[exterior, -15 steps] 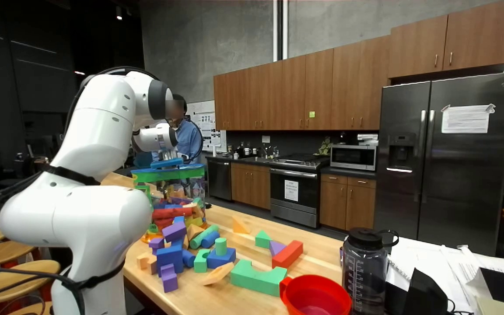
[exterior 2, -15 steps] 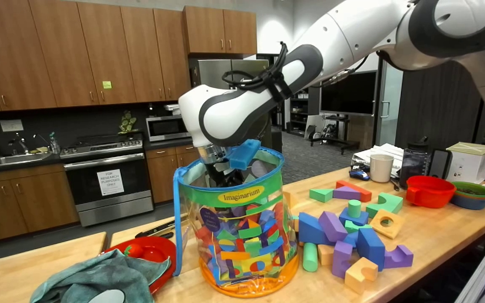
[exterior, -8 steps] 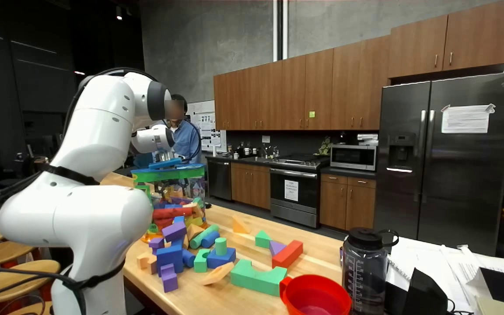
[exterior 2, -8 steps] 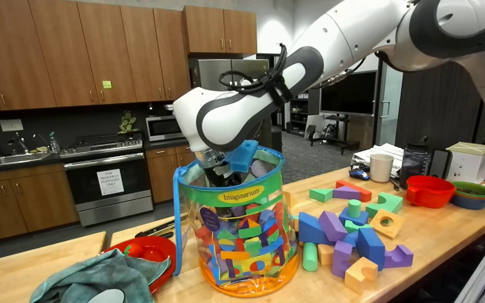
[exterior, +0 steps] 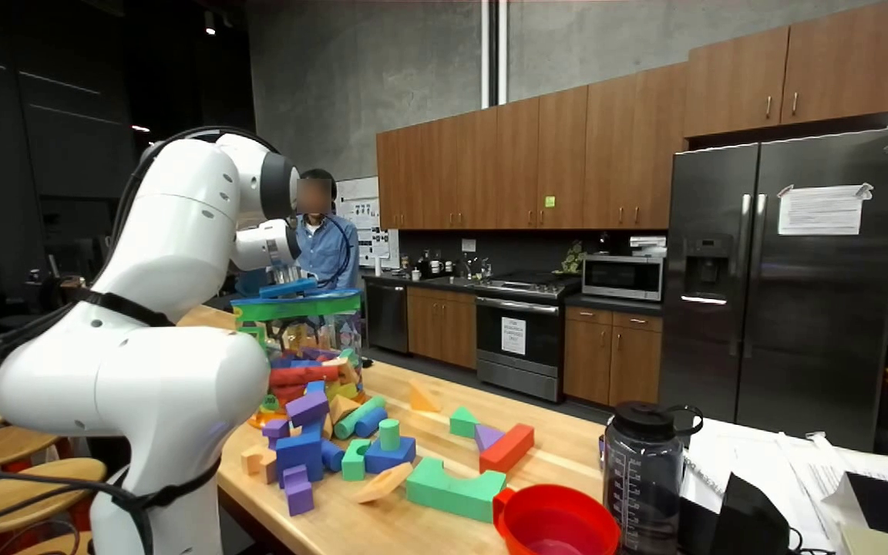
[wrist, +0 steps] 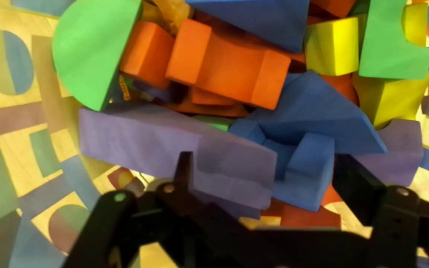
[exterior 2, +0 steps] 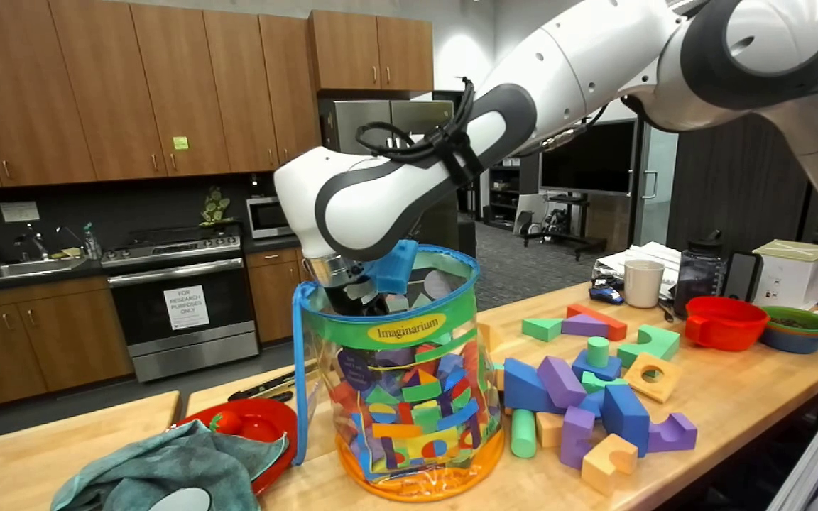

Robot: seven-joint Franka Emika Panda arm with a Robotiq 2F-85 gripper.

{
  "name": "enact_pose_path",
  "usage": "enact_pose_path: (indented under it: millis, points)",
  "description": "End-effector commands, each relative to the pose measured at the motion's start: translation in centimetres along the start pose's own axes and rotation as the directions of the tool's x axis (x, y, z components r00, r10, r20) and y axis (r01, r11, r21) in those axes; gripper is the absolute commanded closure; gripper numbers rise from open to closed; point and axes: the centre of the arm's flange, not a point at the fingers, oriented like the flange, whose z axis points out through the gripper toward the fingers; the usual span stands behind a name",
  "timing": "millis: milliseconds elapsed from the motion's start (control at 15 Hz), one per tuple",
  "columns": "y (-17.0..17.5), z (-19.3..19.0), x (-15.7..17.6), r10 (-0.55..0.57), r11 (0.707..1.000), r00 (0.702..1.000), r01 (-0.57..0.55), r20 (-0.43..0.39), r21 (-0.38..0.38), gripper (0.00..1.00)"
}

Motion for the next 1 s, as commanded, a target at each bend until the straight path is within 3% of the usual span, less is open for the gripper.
enact_pose_path:
  millis: [0, 267, 933]
  points:
    - [0.4, -0.1, 0.7, -0.011, 1.0, 1.0, 0.012, -0.017, 0.024, 0.0]
    - [1.3, 0.9, 0.3, -0.005, 1.0, 1.0, 0.005, -0.011, 0.031, 0.0]
    - [4.3, 2.6, -0.6, 0.049, 0.998, 0.996, -0.047, 0.076, -0.035, 0.0]
